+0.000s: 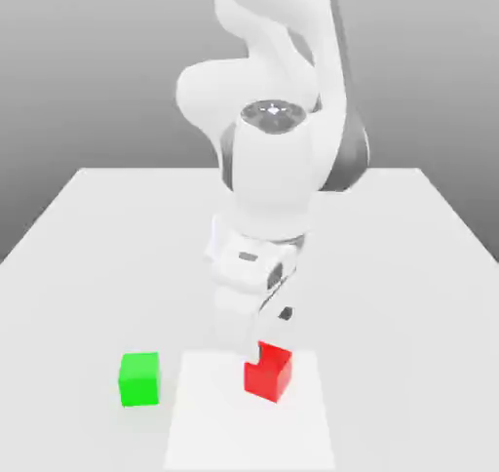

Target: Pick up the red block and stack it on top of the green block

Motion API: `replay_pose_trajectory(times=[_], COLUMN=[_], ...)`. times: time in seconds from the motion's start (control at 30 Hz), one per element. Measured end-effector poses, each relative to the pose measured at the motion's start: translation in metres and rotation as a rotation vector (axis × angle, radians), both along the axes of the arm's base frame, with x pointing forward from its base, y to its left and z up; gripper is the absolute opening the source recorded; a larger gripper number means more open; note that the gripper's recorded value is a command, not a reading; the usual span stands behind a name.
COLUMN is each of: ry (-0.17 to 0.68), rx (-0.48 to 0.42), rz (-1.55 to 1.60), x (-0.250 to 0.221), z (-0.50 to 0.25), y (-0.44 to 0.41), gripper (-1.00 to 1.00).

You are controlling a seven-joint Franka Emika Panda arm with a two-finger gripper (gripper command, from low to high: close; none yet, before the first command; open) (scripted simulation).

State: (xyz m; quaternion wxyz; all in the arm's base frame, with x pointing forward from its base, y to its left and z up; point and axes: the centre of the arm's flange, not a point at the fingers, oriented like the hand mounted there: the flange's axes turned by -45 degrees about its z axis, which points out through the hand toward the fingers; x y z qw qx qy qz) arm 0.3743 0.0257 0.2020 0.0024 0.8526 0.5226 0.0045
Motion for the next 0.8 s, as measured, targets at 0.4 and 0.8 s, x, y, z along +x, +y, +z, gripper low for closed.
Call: replay_pose_trajectory(times=[0.4,0.8], ry=[0.006,0.001], rx=[-0.001,-0.002], rz=[0.001,0.004], x=[-0.003,0.001], z=[-0.055,-0.040], y=[0.000,0.000], gripper=[0.00,-1.00])
